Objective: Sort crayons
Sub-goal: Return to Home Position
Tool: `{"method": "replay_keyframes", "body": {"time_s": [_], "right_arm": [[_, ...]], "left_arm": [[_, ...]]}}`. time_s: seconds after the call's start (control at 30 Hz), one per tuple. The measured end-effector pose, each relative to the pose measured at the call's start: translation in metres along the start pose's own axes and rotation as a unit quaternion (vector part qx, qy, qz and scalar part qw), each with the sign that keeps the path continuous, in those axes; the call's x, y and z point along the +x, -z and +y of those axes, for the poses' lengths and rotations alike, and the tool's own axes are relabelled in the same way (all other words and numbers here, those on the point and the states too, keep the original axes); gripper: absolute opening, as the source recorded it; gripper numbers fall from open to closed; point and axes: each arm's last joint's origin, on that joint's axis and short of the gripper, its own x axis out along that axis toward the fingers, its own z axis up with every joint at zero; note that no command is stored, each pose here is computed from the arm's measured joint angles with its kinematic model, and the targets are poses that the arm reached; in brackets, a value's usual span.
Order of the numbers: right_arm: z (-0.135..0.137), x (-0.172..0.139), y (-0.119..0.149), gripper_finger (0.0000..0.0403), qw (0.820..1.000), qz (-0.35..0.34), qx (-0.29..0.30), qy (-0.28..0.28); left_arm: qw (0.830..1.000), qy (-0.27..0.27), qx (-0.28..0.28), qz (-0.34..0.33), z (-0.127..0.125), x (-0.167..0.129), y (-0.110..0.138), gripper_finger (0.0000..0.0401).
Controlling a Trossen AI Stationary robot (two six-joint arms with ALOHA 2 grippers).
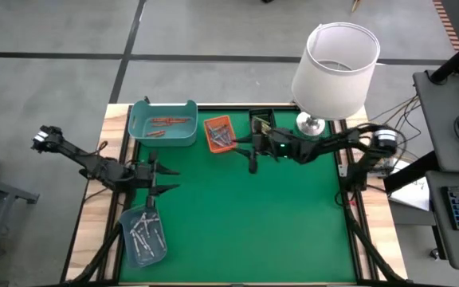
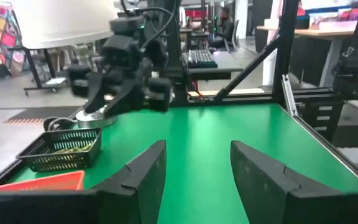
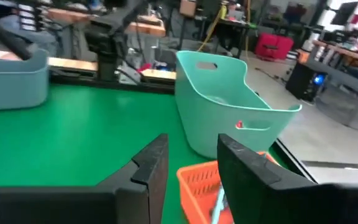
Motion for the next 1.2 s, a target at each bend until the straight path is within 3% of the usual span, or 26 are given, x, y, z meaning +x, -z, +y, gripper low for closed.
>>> {"method": "replay_keyframes", "body": {"time_s": [0.3, 0.63, 1.0, 1.2], "right_arm": [[0.009, -0.071, 0.004, 0.0113, 0.999, -0.018, -0.014, -0.027], [0.014, -0.137, 0.013, 0.0111, 0.997, -0.076, -0.014, -0.004], [0.014, -0.181, 0.033, 0.0093, 0.990, -0.140, -0.004, 0.036], [0.015, -0.184, 0.030, 0.0090, 0.988, -0.152, -0.008, 0.000]], "left_arm": [[0.998, -0.007, -0.017, -0.052, 0.010, -0.018, 0.031, 0.0162], [0.996, -0.031, -0.002, -0.083, 0.021, -0.035, 0.032, 0.0160], [0.996, -0.058, 0.005, -0.073, 0.023, -0.034, 0.034, 0.0126], [0.990, -0.124, -0.008, -0.066, 0.027, -0.034, 0.035, 0.0115]]}}
